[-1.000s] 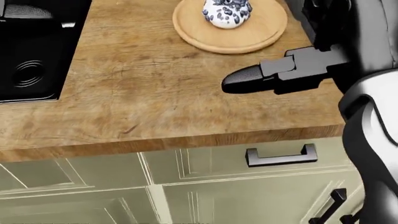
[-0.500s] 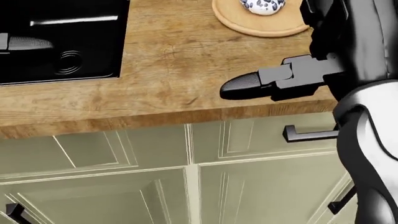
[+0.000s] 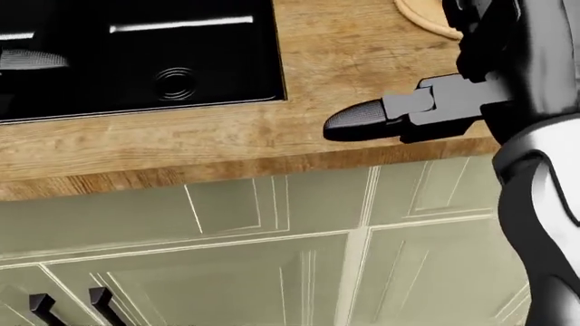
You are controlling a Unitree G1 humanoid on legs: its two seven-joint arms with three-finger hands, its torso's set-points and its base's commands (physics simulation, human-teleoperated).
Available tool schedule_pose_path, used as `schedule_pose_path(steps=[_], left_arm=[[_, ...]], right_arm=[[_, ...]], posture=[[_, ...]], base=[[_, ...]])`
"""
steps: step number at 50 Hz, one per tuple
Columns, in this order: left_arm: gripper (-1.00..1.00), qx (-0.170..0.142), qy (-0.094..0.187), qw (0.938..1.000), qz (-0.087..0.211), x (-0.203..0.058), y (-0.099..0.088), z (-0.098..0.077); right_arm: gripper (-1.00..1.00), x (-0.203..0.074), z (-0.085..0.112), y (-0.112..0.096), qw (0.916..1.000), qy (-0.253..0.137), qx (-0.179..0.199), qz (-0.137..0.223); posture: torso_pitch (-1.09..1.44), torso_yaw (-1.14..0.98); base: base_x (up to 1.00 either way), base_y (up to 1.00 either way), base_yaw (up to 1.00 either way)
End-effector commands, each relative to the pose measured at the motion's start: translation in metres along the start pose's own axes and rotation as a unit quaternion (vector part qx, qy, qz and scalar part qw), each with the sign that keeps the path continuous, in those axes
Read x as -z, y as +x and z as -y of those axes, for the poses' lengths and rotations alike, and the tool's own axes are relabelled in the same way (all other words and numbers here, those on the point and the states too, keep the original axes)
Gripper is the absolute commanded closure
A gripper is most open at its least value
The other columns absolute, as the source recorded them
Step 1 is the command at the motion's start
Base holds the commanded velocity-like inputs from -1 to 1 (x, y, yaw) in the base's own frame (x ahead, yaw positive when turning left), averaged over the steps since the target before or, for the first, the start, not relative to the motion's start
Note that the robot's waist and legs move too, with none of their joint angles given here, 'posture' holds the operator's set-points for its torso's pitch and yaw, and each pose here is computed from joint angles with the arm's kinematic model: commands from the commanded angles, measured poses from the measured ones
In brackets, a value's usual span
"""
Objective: Place the pastries on the plates.
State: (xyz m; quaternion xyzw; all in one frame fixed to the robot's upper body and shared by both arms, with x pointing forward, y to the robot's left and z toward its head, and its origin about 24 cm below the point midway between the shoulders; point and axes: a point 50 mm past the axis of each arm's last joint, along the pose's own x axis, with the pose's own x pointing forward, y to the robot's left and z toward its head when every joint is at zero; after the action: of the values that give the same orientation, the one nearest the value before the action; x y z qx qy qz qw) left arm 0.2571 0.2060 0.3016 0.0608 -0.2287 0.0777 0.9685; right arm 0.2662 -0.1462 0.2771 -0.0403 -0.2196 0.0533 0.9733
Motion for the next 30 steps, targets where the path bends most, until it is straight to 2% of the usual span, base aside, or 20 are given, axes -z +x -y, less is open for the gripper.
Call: schedule_pose_path(steps=[1, 7, 15, 25, 30], left_arm=[[-1.00, -0.017, 0.005, 0.9990, 0.040, -0.0152, -0.0005, -0.0064], [-1.00, -0.018, 0.009, 0.9989, 0.041, -0.0154, -0.0007, -0.0061], [-1.00, -0.018, 0.002, 0.9992, 0.037, -0.0078, -0.0023, -0.0054], [-1.00, -0.018, 0.011, 0.9990, 0.039, -0.0109, -0.0040, -0.0061], [-1.00, -0.019, 0.014, 0.9989, 0.040, -0.0125, -0.0035, -0.0072]], right_arm=[[-1.00, -0.0163, -0.0032, 0.0016, 0.9991, -0.002, -0.007, 0.042], [-1.00, -0.0163, -0.0030, 0.0024, 0.9989, 0.002, -0.002, 0.047], [-1.00, -0.0154, -0.0041, 0.0042, 0.9989, -0.002, -0.001, 0.047], [-1.00, -0.0151, -0.0037, 0.0037, 0.9989, -0.001, -0.001, 0.048], [-1.00, -0.0169, -0.0011, 0.0043, 0.9987, -0.004, 0.004, 0.051]], posture=[[0.25, 0.00], [0.25, 0.00], [0.25, 0.00], [0.25, 0.00], [0.25, 0.00]], base=[[0.13, 0.52, 0.00], [0.13, 0.63, 0.00], [0.14, 0.71, 0.00], [0.15, 0.72, 0.00], [0.23, 0.00, 0.84]])
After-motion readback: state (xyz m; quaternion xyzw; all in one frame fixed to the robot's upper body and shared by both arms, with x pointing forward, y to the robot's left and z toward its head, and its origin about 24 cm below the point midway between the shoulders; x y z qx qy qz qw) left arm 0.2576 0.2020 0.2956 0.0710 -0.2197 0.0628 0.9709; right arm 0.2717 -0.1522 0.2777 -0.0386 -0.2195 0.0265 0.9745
